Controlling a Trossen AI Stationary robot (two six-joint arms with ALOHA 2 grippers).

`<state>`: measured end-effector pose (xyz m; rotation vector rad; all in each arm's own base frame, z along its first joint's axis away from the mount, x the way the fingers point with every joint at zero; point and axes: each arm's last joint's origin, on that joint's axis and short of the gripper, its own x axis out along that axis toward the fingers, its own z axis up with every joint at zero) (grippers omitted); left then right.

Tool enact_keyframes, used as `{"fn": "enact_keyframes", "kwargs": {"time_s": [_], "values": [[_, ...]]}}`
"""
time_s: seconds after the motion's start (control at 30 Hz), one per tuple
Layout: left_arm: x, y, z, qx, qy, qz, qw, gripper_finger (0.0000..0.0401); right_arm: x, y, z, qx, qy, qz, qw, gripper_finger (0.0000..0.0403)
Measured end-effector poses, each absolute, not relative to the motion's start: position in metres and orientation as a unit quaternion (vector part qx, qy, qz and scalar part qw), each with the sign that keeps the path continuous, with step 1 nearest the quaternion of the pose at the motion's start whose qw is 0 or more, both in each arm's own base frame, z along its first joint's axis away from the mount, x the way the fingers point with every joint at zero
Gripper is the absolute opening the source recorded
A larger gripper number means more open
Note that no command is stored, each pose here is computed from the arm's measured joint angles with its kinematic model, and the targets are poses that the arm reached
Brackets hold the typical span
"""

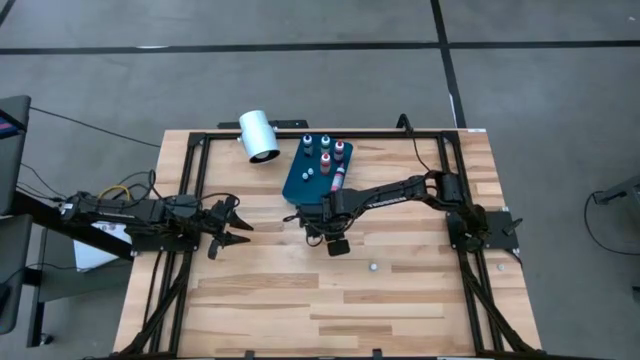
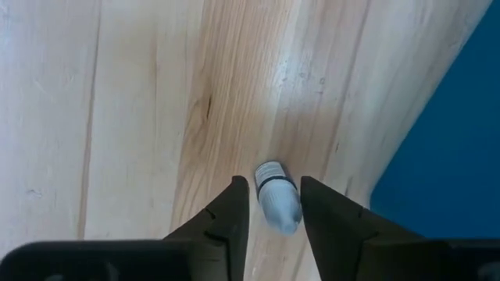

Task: Pick & Place food coloring
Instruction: Put the small violet food coloring bottle into the blue bin

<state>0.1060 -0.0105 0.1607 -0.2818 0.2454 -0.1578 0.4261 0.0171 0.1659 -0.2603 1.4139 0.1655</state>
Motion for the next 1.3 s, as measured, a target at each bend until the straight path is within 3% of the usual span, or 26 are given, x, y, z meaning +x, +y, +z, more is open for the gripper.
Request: {"fn": "enact_keyframes", "kwargs": {"time_s": [0.47, 0.9, 1.3], "values": [[0.106, -0.011, 0.161, -0.140, 0.122, -0.078, 0.980, 0.0167, 0.426, 0.012, 0.165, -0.118, 0.649, 0.073, 0.748, 0.0067], [0.106, -0.010, 0.161, -0.140, 0.122, -0.078, 0.980, 0.0167, 0.425, 0.012, 0.169, -0.118, 0.659, 0.074, 0.739, 0.0063], [0.106, -0.010, 0.161, -0.140, 0.123, -0.078, 0.979, 0.0167, 0.435, 0.019, 0.244, -0.093, 0.635, 0.127, 0.756, 0.0063]]}}
